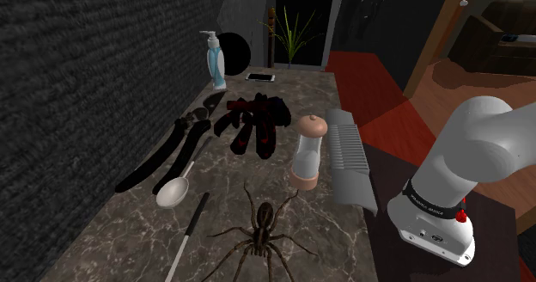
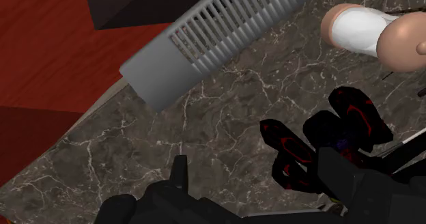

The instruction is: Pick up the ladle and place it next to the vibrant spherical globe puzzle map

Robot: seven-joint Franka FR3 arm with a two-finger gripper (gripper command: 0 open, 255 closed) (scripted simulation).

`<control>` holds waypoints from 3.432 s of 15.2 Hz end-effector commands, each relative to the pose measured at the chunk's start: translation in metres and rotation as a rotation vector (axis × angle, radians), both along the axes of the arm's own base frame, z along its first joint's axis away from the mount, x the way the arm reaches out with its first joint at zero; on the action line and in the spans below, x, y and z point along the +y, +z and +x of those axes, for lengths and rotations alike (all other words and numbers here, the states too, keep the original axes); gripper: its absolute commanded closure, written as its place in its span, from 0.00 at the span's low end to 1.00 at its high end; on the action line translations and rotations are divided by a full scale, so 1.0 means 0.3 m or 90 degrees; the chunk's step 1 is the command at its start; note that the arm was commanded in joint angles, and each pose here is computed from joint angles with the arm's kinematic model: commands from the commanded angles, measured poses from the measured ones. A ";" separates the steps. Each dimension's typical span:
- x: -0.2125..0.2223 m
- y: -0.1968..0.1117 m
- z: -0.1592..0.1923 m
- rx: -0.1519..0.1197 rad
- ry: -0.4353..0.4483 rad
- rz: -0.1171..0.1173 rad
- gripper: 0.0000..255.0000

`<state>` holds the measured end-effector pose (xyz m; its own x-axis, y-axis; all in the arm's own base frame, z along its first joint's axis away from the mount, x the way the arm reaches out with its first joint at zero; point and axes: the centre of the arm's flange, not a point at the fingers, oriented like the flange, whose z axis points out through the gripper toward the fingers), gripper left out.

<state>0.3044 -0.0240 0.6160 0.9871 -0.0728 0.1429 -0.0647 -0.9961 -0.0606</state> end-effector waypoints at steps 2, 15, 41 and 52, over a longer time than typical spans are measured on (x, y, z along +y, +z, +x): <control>0.031 -0.027 -0.003 -0.001 -0.015 0.006 0.00; 0.463 -0.350 0.027 -0.007 -0.204 0.091 0.00; 1.307 -0.817 0.486 -0.021 -0.584 0.259 0.00; 1.343 -0.942 0.534 -0.021 -0.586 0.260 0.00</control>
<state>0.4643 0.3785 0.3343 0.5175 -0.8548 -0.0379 -0.7913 -0.4612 -0.4015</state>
